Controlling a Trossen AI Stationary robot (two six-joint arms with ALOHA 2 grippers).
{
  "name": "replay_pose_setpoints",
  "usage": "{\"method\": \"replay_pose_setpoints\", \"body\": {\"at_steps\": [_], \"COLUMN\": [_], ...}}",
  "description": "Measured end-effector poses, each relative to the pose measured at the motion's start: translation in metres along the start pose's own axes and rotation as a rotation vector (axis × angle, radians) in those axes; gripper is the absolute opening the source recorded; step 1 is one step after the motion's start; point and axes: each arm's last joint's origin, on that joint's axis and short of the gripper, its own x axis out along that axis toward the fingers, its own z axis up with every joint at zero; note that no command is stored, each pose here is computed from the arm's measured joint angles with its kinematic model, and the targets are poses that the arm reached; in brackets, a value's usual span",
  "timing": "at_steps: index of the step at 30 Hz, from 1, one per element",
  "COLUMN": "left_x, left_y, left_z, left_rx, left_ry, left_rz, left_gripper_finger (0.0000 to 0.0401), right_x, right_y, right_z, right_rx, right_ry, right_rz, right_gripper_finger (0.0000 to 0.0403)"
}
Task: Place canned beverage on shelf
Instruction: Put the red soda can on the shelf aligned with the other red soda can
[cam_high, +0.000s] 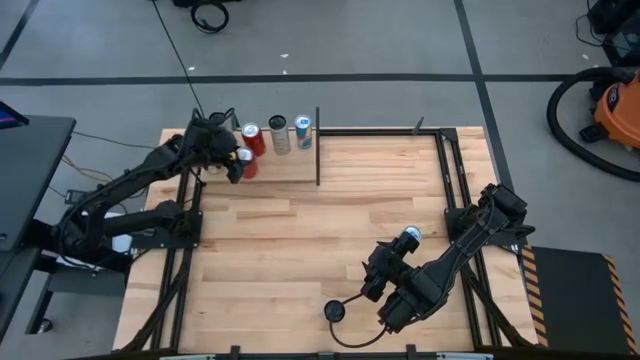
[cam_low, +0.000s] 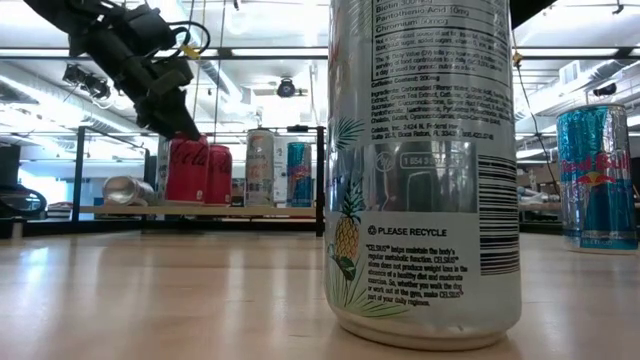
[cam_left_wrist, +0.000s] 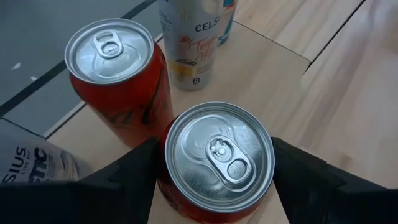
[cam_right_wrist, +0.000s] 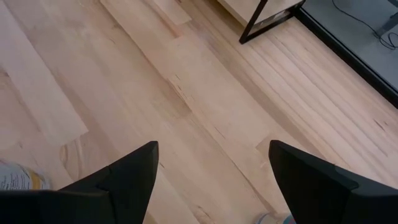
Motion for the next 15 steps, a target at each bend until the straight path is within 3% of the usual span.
{"method": "replay_pose_setpoints", "body": {"at_steps": [15], "left_x": [0.014], "left_y": [0.001], "left_z": [0.004], "left_rx": [-0.039], "left_ry": [0.002], "left_rz": [-0.046], "left_gripper_finger": [0.0268], "right_x": [0.000], "right_y": [0.000], "right_z": [0.000], "right_rx": [0.001], "right_ry": [-0.003], "right_rz": [0.000], "right_gripper_finger": [0.0313]}}
